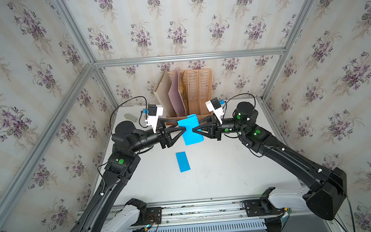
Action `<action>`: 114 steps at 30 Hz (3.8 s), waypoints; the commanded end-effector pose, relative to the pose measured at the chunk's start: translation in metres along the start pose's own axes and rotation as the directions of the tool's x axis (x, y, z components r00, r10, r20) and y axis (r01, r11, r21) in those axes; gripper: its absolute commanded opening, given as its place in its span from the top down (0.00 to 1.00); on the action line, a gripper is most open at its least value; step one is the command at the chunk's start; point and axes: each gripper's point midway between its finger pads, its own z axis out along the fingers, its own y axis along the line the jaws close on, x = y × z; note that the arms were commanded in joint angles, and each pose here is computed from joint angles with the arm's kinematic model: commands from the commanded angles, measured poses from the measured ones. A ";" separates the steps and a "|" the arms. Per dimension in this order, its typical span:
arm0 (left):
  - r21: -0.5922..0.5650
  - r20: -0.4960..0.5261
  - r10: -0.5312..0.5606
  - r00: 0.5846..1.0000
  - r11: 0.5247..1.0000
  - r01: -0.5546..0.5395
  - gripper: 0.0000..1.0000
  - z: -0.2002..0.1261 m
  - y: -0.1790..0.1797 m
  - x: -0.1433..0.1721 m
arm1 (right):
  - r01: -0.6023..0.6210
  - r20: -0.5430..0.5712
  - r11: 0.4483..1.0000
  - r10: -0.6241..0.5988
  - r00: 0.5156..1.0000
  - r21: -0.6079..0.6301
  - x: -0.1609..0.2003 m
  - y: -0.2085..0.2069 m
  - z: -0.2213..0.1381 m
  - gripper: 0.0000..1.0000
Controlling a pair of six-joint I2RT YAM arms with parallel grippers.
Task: Fold the square paper along the opposite sides
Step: Pick up the paper from the center of the board, then fold the paper.
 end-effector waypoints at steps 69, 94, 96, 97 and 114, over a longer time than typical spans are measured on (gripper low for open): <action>0.146 -0.027 0.044 0.999 0.988 -0.039 1.00 0.001 -0.061 -0.025 | 0.041 0.004 0.835 -0.052 0.999 0.549 -0.013 -0.091 -0.100 0.21; 0.001 -0.043 0.065 0.997 0.998 -0.065 1.00 0.014 -0.030 -0.016 | 0.083 0.047 0.996 -0.084 0.995 0.009 -0.015 0.017 -0.070 0.25; -0.005 -0.044 0.062 0.997 0.998 -0.062 1.00 0.015 -0.028 -0.015 | 0.077 0.041 0.997 -0.077 0.996 0.000 -0.013 0.018 -0.067 0.25; -0.008 -0.045 0.060 0.997 0.998 -0.060 1.00 0.015 -0.027 -0.015 | 0.075 0.039 0.997 -0.074 0.996 -0.004 -0.012 0.018 -0.066 0.25; -0.033 -0.061 0.053 0.997 0.998 -0.055 1.00 0.019 -0.017 -0.009 | 0.066 -0.007 0.996 -0.066 0.998 -0.064 -0.005 0.028 -0.042 0.25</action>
